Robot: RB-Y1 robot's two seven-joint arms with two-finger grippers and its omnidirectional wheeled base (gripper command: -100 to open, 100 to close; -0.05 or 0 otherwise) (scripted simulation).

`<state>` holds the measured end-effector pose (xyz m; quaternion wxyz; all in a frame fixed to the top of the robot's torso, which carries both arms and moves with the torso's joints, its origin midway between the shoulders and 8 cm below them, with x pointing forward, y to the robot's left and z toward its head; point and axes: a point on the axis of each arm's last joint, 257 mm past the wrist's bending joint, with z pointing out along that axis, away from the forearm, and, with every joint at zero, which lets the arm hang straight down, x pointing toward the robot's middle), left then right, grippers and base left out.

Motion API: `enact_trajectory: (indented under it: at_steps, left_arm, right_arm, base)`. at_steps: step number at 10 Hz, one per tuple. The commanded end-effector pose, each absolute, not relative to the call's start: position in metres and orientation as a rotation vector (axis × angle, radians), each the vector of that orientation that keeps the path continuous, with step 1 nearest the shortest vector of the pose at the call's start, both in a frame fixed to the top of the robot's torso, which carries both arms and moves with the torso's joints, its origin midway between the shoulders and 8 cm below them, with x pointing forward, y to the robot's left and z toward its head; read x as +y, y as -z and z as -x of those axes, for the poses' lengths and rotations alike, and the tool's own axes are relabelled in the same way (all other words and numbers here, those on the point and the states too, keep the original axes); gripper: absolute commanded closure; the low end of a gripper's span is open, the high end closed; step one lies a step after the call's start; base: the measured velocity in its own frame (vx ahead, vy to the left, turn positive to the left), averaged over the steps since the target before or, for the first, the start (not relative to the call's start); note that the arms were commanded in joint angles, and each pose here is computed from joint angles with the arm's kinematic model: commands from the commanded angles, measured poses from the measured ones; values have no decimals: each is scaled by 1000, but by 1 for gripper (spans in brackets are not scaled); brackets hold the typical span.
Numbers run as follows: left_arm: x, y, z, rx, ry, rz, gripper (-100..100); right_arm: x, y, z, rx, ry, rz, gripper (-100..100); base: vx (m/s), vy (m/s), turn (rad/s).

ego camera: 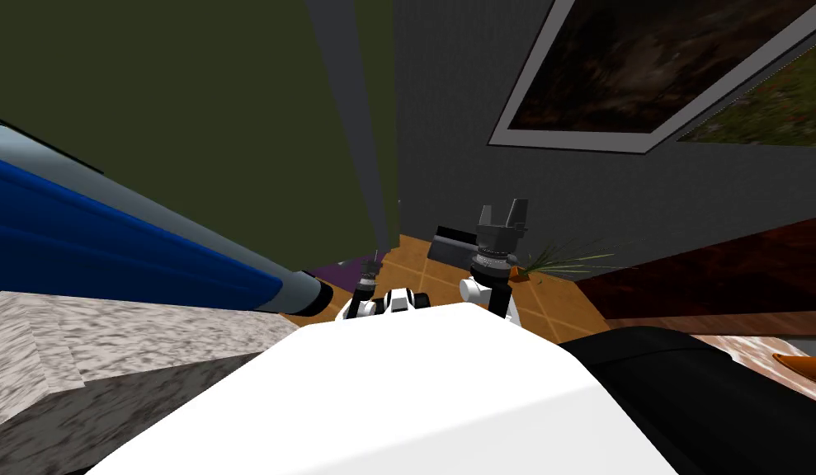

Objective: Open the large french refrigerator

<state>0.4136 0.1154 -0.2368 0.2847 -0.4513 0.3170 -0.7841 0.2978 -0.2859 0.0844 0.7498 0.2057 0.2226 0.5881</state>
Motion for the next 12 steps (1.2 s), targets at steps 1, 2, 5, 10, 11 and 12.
enact_trajectory:
  at_steps: [1, 2, 5, 10, 11, 12]
  left_arm:
    - [85, 233, -426, 872, 2134, 1187, 100]
    - [61, 230, -429, 888, 2162, 1181, 100]
    - [7, 222, -440, 947, 2218, 1148, 100]
    - [-2, 227, -446, 1029, 2207, 1102, -100]
    - [8, 234, -447, 1056, 2181, 1091, -100]
    - [19, 240, -448, 1081, 2155, 1081, -100]
  right_arm:
    - [-286, -84, -298, 486, -1285, -449, 0]
    - [-286, -84, -298, 486, -1285, -450, 0]
    - [-286, -84, -298, 486, -1285, -449, 0]
    - [-286, -84, -298, 486, -1285, -450, 0]
    - [-286, -84, -298, 486, -1285, -450, 0]
    - [-286, -84, -298, 486, -1285, -450, 0]
  base:
    - [-150, 144, -44]
    - [-186, 154, -60]
    - [-151, 158, -79]
    - [-118, 110, -26]
    - [3, -9, 9]
    - [17, -20, 11]
